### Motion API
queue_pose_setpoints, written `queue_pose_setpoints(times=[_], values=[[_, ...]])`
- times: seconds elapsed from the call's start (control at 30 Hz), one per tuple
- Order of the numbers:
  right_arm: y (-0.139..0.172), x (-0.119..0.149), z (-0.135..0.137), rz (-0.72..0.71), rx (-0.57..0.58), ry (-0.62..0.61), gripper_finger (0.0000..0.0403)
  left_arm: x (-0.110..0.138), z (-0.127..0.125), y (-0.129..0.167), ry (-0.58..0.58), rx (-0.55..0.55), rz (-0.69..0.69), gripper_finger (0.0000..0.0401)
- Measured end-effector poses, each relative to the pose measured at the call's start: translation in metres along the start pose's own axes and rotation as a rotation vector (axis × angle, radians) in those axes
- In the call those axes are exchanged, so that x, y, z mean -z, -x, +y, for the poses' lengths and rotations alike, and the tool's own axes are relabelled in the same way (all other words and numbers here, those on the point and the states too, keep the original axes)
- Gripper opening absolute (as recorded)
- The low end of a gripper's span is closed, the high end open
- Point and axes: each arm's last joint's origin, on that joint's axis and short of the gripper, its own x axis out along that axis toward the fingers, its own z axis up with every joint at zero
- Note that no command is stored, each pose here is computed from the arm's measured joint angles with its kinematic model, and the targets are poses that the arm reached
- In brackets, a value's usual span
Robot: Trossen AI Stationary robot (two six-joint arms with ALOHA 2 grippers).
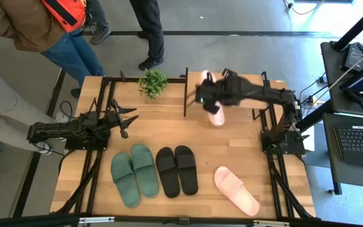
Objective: Pick and place slides into the shelf
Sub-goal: Put the right pink slide on the shelf
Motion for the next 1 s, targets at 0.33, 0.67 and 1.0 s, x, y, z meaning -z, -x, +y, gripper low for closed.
queue_pose_setpoints(times=[0.33, 0.67, 1.0], values=[[-0.044, -0.001, -0.051, 0.133, 0.082, 0.017, 0.0013, 0.0, 0.0, 0.0, 0.001, 0.0, 0.0, 0.0145], [-0.061, 0.002, -0.074, 0.188, 0.141, 0.043, 0.0012, 0.0, 0.0, 0.0, 0.0, 0.0, 0.001, 0.0145], [-0.077, 0.008, -0.098, 0.247, 0.167, -0.023, 0.0012, 0.001, 0.0, 0.0, -0.004, 0.002, 0.01, 0.0145]])
